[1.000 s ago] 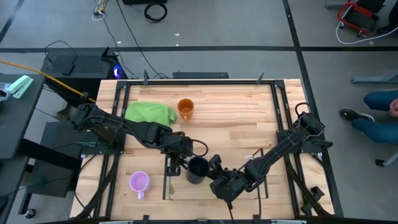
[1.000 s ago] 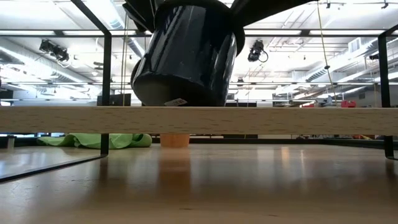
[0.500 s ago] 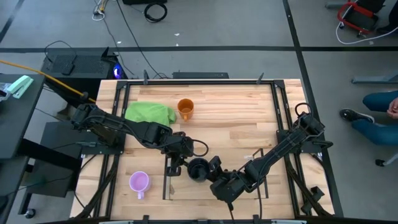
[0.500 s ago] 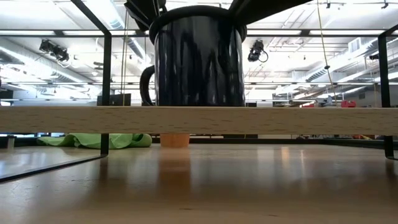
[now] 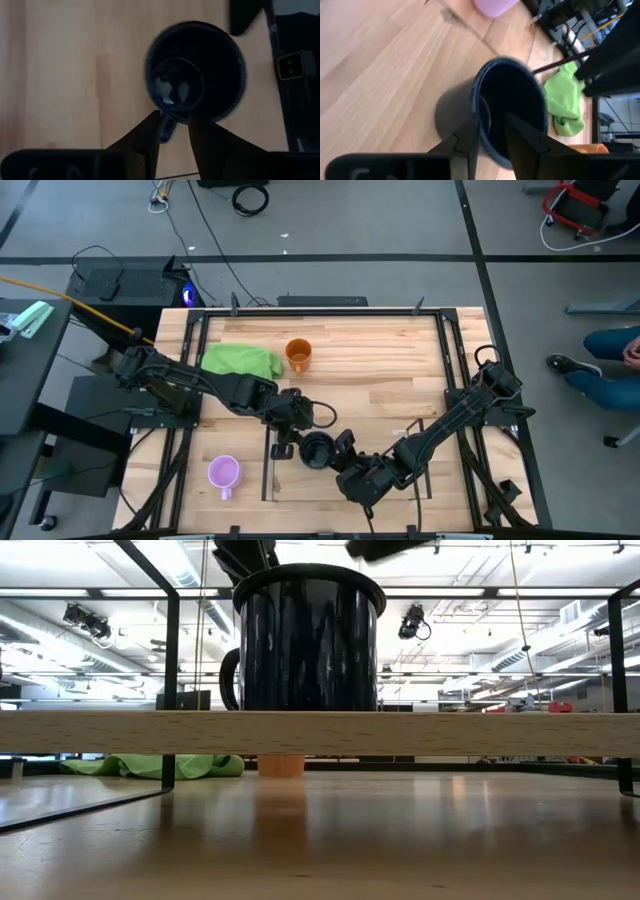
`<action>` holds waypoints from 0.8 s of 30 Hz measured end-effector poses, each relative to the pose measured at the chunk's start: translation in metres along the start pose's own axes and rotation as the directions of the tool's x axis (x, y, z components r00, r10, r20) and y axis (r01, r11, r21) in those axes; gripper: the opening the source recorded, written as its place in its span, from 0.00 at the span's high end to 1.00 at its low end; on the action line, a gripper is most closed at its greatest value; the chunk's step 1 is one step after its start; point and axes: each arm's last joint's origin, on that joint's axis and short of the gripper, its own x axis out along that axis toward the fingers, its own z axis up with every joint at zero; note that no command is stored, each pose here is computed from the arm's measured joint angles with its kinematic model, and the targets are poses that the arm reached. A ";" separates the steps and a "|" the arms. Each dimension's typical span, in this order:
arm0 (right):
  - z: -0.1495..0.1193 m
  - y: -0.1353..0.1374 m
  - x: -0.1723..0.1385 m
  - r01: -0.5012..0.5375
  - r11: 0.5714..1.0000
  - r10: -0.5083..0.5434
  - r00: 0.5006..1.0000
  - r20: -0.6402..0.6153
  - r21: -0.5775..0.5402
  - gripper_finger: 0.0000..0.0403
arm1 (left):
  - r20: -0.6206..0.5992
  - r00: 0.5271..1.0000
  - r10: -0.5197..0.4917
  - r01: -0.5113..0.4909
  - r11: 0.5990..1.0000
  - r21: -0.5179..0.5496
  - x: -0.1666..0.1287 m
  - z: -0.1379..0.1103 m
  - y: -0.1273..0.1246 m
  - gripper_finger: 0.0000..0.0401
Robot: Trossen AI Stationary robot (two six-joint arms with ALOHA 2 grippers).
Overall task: Stack small to large cups/mugs on shelf
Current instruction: Put the dark blue mug on the shelf
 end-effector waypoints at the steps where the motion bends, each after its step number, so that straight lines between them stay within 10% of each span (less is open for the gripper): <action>1: 0.002 -0.002 -0.001 0.002 1.000 -0.002 1.000 0.006 0.008 0.76 | 0.002 1.000 0.005 -0.005 1.000 -0.007 0.000 0.001 0.003 0.73; 24: 0.002 0.018 -0.019 -0.115 0.920 0.135 0.991 -0.025 0.375 0.95 | -0.031 0.998 -0.055 0.053 0.997 -0.064 0.025 -0.013 0.062 0.73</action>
